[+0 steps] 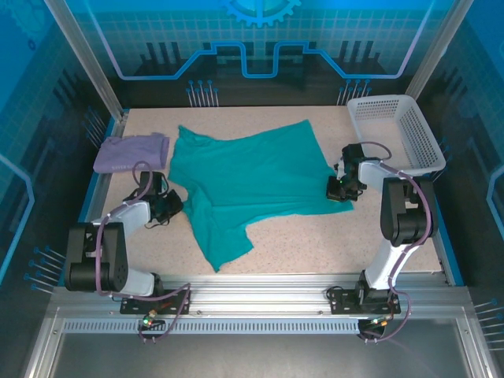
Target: Fold the inside-out t-shirt
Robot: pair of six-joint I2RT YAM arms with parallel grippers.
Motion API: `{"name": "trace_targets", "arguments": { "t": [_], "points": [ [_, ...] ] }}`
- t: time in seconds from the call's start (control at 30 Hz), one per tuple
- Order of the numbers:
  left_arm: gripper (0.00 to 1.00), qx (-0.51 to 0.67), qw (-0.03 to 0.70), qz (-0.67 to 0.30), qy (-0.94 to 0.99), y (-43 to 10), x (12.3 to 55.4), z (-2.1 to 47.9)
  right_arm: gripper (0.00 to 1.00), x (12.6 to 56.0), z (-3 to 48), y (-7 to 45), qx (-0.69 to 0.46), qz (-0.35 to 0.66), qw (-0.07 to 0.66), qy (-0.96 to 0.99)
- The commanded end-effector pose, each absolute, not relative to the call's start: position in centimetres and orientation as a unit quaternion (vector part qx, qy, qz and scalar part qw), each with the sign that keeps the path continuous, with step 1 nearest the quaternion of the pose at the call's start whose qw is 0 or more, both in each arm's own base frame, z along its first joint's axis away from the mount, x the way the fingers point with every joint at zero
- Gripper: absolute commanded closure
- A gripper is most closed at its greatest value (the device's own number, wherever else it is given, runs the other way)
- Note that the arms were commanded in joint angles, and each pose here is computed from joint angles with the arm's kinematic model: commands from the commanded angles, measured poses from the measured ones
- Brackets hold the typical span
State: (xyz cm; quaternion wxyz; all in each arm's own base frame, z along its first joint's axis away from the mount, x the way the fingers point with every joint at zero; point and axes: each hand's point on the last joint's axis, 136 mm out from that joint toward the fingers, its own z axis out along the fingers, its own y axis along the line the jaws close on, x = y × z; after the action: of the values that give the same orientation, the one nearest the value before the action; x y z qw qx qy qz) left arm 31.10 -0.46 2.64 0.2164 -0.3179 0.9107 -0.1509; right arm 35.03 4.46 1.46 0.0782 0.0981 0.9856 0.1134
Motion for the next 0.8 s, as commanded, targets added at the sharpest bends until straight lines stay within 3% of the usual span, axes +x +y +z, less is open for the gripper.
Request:
{"name": "trace_targets", "arguments": {
  "t": [0.0, 0.07, 0.3, 0.5, 0.67, 0.77],
  "points": [
    [0.86, -0.342, 0.238, -0.139, 0.898, 0.9, 31.1, 3.3, 0.93, 34.0, 0.5, 3.7, 0.098, 0.084, 0.052, 0.99],
    [0.77, -0.343, 0.246, -0.133, 0.897, 1.1, 31.0, 3.7, 0.93, 34.0, 0.5, 3.7, 0.098, 0.085, 0.052, 0.99],
    [0.61, -0.324, 0.25, -0.184, 0.894, -1.6, 29.5, 5.5, 0.9, 34.6, 2.8, 4.7, 0.094, 0.117, 0.095, 0.984],
    [0.55, -0.278, 0.213, -0.188, 0.917, -6.4, 23.2, 6.0, 0.77, 33.9, 6.6, 5.9, 0.091, 0.15, 0.154, 0.972],
    [0.51, -0.263, 0.159, -0.203, 0.93, -9.6, 17.0, 5.2, 0.64, 32.0, 7.2, 5.3, 0.099, 0.133, 0.157, 0.974],
    [0.5, -0.234, 0.134, -0.205, 0.941, -11.2, 14.7, 4.6, 0.61, 31.4, 7.0, 5.5, 0.099, 0.136, 0.159, 0.973]
  ]
}}
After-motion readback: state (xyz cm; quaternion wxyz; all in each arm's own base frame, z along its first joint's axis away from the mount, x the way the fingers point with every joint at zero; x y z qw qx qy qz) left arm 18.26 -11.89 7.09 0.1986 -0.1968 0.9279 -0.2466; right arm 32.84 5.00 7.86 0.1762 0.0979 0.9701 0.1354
